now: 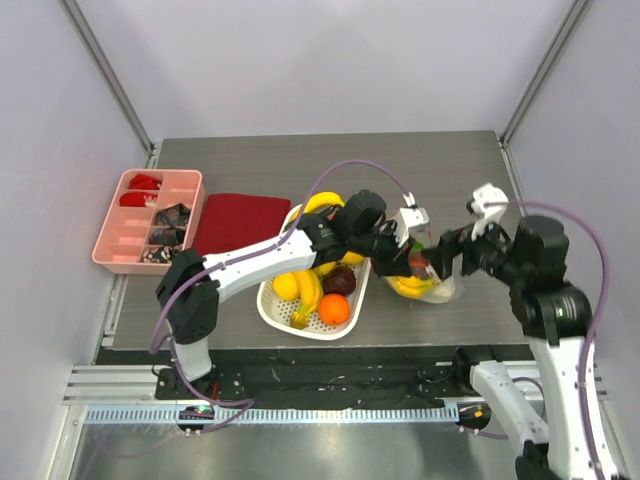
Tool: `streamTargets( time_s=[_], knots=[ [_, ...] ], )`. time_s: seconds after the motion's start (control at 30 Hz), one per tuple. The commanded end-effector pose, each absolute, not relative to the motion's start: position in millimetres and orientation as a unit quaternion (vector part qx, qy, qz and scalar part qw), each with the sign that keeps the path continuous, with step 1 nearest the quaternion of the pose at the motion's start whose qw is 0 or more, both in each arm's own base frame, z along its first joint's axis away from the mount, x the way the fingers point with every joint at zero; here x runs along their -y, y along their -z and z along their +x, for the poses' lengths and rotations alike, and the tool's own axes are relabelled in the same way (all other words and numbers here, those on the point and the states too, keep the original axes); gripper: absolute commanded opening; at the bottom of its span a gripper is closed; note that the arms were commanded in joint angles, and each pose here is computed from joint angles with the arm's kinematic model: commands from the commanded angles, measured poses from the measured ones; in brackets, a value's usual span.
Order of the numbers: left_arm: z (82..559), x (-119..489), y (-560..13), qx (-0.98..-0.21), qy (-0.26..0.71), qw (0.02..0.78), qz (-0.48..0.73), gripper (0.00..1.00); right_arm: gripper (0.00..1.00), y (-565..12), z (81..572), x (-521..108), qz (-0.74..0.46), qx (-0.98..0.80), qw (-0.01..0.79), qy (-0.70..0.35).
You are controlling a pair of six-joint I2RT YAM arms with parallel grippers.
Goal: Place the food in the zip-top bag and seal the zipper
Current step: Adjust the zipper food storage bag at the center of the board.
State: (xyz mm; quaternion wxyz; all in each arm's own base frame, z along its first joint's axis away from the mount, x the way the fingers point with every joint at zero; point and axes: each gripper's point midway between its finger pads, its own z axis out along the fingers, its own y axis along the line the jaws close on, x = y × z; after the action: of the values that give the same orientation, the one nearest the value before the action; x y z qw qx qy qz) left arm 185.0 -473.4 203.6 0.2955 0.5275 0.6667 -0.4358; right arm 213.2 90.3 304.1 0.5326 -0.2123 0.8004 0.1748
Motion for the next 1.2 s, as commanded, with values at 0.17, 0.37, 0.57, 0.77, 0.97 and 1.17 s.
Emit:
streamTargets(
  time_s=[0.17, 0.37, 0.57, 0.77, 0.97, 1.17],
  knots=[
    [242.4, 483.8, -238.8, -0.676, 0.508, 0.309, 0.434, 0.00, 0.81, -286.0, 149.6, -98.0, -0.331, -0.714, 0.598, -0.152],
    [238.3, 485.7, -252.4, -0.662, 0.523, 0.311, 0.438, 0.00, 0.77, -263.9, 172.3, -88.2, -0.355, -0.723, 0.583, -0.106],
    [227.0, 489.0, -269.4, -0.636, 0.543, 0.314, 0.450, 0.00, 0.75, -254.2, 189.3, -92.1, -0.378, -0.702, 0.595, -0.096],
    [213.8, 482.2, -281.0, -0.619, 0.553, 0.309, 0.464, 0.00, 0.70, -265.6, 199.6, -78.5, -0.361, -0.664, 0.654, -0.035],
    [213.6, 473.9, -284.2, -0.627, 0.558, 0.301, 0.452, 0.00, 0.72, -263.4, 209.6, -81.9, -0.331, -0.687, 0.643, -0.064],
    [234.9, 470.3, -282.8, -0.649, 0.564, 0.299, 0.414, 0.00, 0.76, -273.8, 223.9, -100.9, -0.342, -0.693, 0.623, -0.120]
  ],
)
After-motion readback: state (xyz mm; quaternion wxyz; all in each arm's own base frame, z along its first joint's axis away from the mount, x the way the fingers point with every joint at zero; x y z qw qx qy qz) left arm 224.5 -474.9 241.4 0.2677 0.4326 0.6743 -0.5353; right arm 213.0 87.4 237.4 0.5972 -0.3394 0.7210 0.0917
